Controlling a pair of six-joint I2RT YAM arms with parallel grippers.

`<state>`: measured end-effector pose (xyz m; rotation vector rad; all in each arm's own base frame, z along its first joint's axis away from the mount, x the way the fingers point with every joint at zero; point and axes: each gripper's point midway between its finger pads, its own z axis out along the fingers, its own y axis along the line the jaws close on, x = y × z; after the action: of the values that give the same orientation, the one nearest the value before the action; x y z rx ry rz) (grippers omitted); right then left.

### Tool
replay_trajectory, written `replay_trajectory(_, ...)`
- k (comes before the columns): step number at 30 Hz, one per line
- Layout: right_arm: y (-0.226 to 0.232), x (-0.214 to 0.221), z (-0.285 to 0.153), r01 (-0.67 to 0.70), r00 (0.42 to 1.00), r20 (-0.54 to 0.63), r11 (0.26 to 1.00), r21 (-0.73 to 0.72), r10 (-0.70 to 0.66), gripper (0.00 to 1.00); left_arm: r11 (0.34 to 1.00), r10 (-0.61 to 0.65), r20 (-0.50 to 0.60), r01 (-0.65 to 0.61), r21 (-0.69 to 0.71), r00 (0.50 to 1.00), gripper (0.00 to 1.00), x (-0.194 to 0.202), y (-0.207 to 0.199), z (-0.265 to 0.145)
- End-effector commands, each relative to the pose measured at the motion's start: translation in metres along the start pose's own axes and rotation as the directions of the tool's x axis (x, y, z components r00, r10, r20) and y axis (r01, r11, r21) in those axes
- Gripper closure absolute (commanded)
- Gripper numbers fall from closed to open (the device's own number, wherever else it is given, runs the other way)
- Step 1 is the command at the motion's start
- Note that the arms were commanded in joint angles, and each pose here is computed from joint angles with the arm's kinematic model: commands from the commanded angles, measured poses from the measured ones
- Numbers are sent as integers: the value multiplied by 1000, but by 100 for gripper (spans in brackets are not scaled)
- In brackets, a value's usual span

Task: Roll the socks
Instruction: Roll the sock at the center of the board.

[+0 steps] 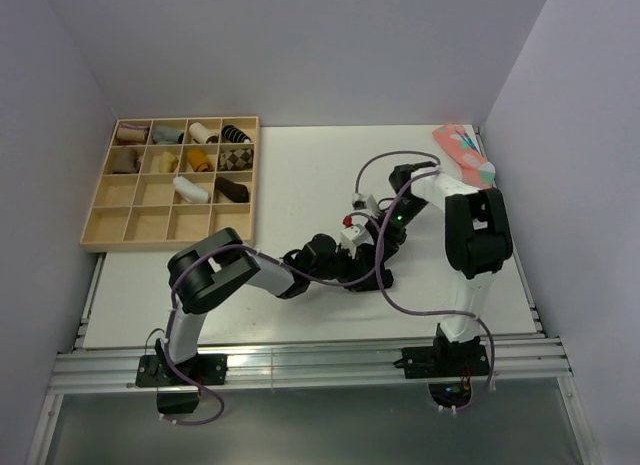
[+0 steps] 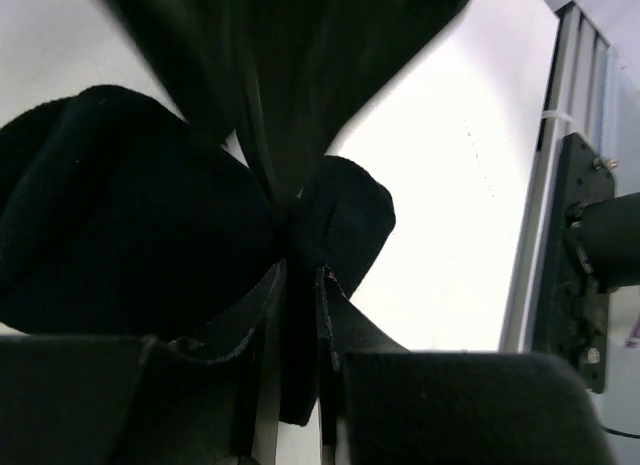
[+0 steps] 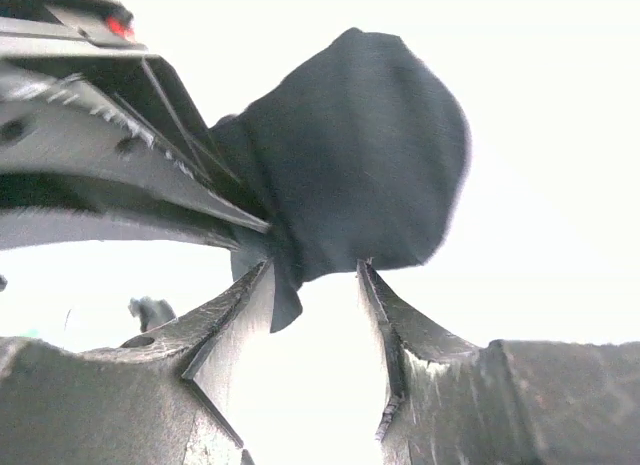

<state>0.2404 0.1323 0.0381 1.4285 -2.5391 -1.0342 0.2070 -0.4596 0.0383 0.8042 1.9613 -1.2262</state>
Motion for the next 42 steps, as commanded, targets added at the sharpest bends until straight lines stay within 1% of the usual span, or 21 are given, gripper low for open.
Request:
replay_trajectory(1, -13, -32, -37, 17, 978, 202, 992, 129, -43, 54, 981, -167, -211, 142, -130, 963, 100, 70, 33, -13)
replay_trajectory(3, -17, -36, -55, 17, 963, 263, 985, 173, -63, 53, 974, -207, -214, 181, -133, 955, 100, 70, 33, -13)
replay_trajectory(4, -17, -34, -59, 19, 958, 277, 983, 182, -70, 53, 971, -229, -240, 203, -128, 943, 100, 77, 33, -14)
replay_trajectory(6, -13, -32, -70, 70, 946, 294, 971, 227, -137, 53, 958, -280, -242, 255, -130, 929, 100, 76, 35, -14)
replay_trajectory(8, -11, -24, -71, 117, 937, 292, 959, 257, -193, 53, 946, -322, -271, 299, -123, 907, 100, 81, 35, -15)
replay_trajectory(9, -5, -16, -70, 141, 933, 287, 953, 267, -219, 53, 937, -348, -273, 325, -127, 897, 100, 80, 35, -14)
replay_trajectory(10, -2, -14, -70, 200, 921, 272, 938, 283, -278, 53, 930, -366, -275, 342, -133, 889, 100, 79, 37, -15)
replay_trajectory(11, 1, -10, -68, 223, 916, 264, 932, 286, -300, 53, 922, -388, -290, 364, -134, 875, 100, 81, 36, -17)
replay_trajectory(13, 11, -2, -63, 303, 890, 248, 903, 304, -382, 52, 897, -441, -288, 413, -157, 850, 100, 78, 40, -16)
replay_trajectory(17, 23, 6, -60, 400, 842, 225, 846, 352, -491, 48, 846, -533, -323, 491, -208, 782, 100, 79, 42, -18)
replay_trajectory(19, 26, 8, -57, 437, 822, 212, 825, 359, -528, 47, 829, -559, -341, 512, -224, 756, 100, 82, 41, -19)
replay_trajectory(20, 28, 10, -56, 449, 817, 205, 817, 361, -539, 46, 812, -584, -341, 537, -229, 737, 100, 81, 41, -19)
replay_trajectory(21, 30, 13, -53, 457, 814, 198, 813, 362, -546, 46, 798, -601, -364, 559, -223, 712, 100, 85, 37, -20)
replay_trajectory(24, 34, 19, -41, 500, 798, 156, 784, 368, -582, 45, 766, -641, -377, 590, -255, 669, 100, 90, 40, -23)
replay_trajectory(28, 36, 25, -19, 558, 776, 78, 738, 379, -627, 44, 740, -670, -379, 615, -274, 638, 100, 92, 44, -26)
replay_trajectory(29, 33, 22, -19, 577, 760, 49, 707, 409, -648, 44, 735, -676, -377, 618, -280, 633, 100, 92, 45, -27)
replay_trajectory(30, 37, 26, -7, 595, 753, 34, 703, 391, -657, 43, 731, -680, -378, 621, -282, 628, 100, 93, 45, -26)
replay_trajectory(31, 37, 24, -5, 605, 744, 27, 690, 396, -668, 43, 725, -686, -380, 624, -291, 620, 100, 94, 47, -28)
replay_trajectory(34, 35, 15, 0, 627, 722, 3, 655, 421, -692, 42, 726, -685, -387, 621, -296, 617, 100, 95, 48, -27)
replay_trajectory(40, 35, 8, 2, 639, 711, -9, 641, 426, -703, 42, 716, -694, -390, 633, -294, 604, 100, 95, 47, -29)
replay_trajectory(42, 32, 9, 6, 636, 717, -21, 641, 430, -697, 42, 716, -695, -392, 635, -290, 603, 100, 96, 48, -30)
